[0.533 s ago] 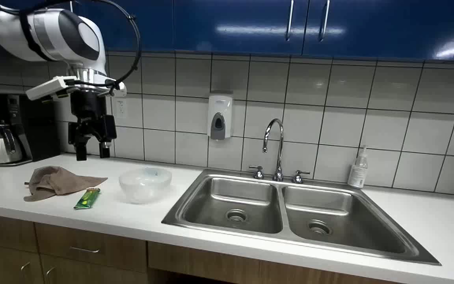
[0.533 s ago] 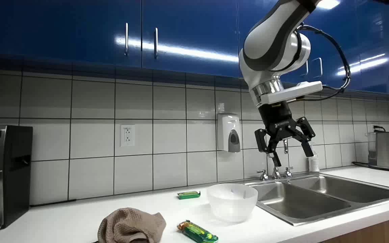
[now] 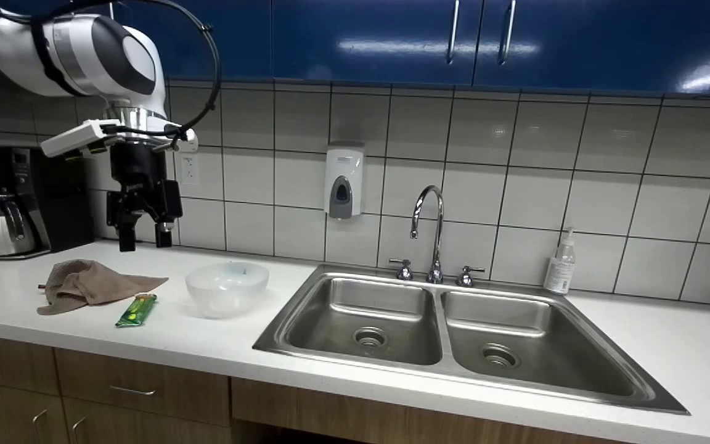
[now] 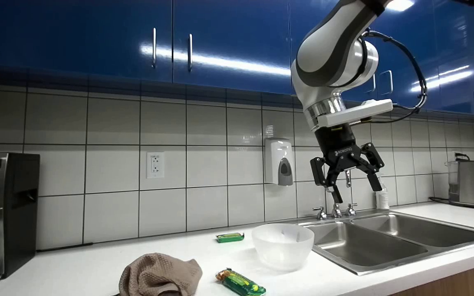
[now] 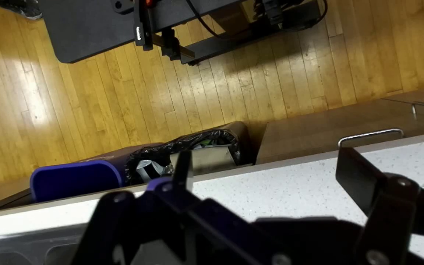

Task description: Put the towel into the bowl

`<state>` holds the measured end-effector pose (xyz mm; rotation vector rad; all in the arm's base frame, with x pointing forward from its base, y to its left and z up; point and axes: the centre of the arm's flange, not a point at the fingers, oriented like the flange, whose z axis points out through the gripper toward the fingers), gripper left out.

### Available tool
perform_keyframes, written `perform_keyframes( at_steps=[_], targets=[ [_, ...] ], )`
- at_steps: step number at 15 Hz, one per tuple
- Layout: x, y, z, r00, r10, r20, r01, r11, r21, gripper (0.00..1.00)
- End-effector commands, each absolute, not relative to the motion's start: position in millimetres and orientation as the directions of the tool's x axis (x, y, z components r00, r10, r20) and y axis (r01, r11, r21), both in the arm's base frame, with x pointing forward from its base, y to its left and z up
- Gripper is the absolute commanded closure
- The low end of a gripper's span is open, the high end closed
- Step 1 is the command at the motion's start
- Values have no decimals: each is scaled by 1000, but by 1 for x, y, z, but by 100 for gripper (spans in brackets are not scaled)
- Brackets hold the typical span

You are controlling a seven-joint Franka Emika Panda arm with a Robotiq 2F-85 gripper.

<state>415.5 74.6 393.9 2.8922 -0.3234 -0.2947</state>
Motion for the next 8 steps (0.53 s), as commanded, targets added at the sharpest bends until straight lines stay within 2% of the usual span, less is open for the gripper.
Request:
perform_keyframes(
  at_steps=[1, 8],
  targets=[
    [416, 79, 393, 964, -221, -148, -180, -952, 248, 0],
    [420, 170, 407, 993, 109, 41, 96, -967, 234, 0]
  ],
)
